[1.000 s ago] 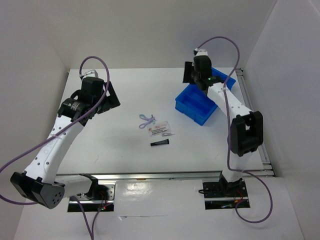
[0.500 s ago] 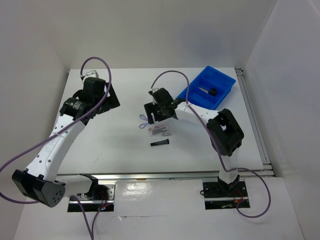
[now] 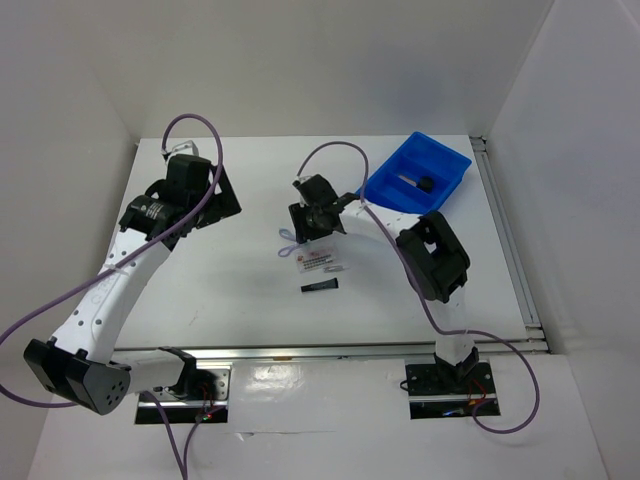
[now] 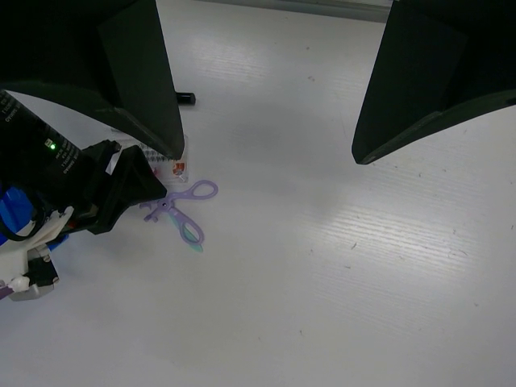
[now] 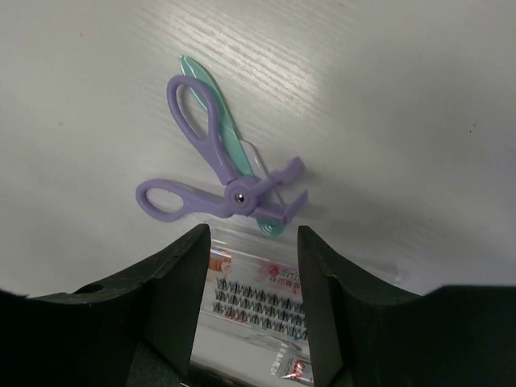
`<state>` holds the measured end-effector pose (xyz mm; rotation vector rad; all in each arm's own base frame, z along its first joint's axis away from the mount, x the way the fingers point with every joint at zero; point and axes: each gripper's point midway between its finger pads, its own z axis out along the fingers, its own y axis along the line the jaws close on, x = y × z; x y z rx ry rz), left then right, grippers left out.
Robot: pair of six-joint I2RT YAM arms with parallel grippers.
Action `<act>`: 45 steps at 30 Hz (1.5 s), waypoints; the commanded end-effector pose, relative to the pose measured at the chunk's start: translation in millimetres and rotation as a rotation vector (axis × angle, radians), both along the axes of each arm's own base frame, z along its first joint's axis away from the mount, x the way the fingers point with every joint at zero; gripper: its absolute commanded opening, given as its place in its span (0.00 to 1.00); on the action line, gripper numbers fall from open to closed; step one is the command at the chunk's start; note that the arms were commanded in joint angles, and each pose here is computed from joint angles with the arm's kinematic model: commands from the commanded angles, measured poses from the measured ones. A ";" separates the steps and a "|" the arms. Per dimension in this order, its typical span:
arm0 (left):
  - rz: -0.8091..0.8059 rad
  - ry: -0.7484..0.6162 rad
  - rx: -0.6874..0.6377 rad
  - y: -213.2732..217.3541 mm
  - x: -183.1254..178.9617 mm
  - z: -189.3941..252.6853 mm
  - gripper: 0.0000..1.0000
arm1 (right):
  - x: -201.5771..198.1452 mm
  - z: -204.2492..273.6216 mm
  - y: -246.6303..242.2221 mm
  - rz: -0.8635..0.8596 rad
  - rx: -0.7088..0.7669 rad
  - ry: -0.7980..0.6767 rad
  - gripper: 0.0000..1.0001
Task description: Organize the makeup
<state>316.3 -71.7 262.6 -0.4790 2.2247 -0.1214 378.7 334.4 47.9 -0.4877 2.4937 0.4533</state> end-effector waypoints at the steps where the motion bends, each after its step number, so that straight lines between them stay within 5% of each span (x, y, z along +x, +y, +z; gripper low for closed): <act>1: -0.006 -0.035 -0.011 0.2 1.2 9.1 1.00 | 21.2 6.8 7.5 -0.032 0.017 -0.042 0.53; 11: -0.006 -0.035 -0.011 -0.8 4.2 7.8 1.00 | 33.8 7.1 9.5 -0.071 0.003 -0.055 0.36; 22: -0.006 -0.035 -0.011 -0.8 4.2 7.8 1.00 | 34.0 17.5 11.1 -0.076 0.023 -0.064 0.00; 31: 0.001 -0.028 -0.002 1.3 2.8 6.5 1.00 | 44.3 103.4 18.2 -0.029 0.131 -0.204 0.00; 38: 0.005 -0.063 0.002 2.9 5.9 20.7 1.00 | 87.8 182.7 -58.0 -0.224 0.144 -0.399 0.00; 45: -0.003 -0.071 -0.008 1.2 5.2 21.9 1.00 | 109.1 175.9 -207.2 -0.665 0.134 -0.337 0.00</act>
